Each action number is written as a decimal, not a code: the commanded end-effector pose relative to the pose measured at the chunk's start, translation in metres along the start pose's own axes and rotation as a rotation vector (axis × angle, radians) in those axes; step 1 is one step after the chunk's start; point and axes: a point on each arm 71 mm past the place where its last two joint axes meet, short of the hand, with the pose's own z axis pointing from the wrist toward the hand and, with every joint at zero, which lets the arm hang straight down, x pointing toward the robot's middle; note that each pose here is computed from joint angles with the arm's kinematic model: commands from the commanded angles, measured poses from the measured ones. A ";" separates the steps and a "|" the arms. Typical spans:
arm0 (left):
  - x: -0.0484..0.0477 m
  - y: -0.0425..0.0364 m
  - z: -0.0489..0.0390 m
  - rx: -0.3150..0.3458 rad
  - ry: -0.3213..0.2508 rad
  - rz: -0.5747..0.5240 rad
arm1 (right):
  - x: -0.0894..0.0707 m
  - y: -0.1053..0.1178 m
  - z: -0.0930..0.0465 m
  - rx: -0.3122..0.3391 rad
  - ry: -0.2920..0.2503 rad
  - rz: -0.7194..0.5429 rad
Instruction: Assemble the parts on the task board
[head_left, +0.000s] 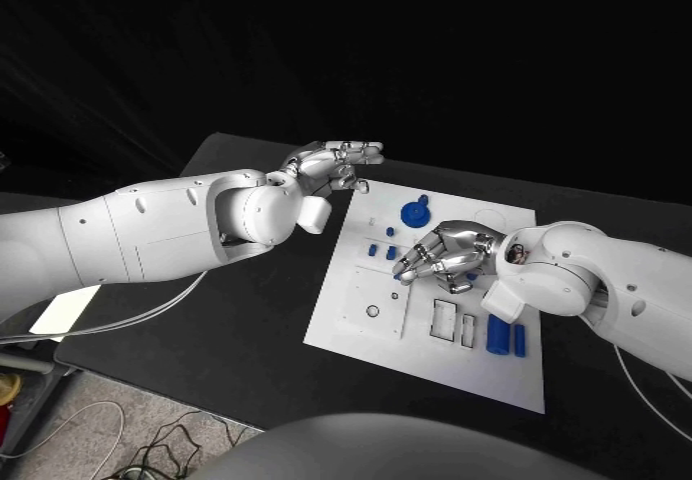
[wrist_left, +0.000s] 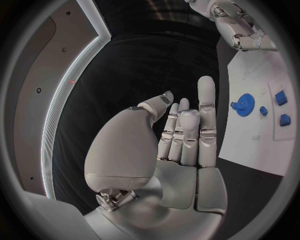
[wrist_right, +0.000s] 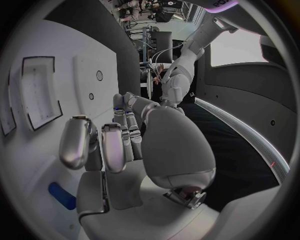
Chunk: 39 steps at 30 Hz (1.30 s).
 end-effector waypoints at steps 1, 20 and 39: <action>0.0027 -0.0004 0.0002 0.004 0.008 0.001 | 0.003 -0.003 0.001 0.059 0.038 -0.030; 0.0039 -0.0005 -0.0001 0.004 0.008 0.001 | 0.006 -0.002 0.007 0.129 0.017 -0.148; 0.0047 -0.0005 -0.0001 0.005 0.009 0.001 | 0.013 0.002 0.016 0.134 0.046 -0.203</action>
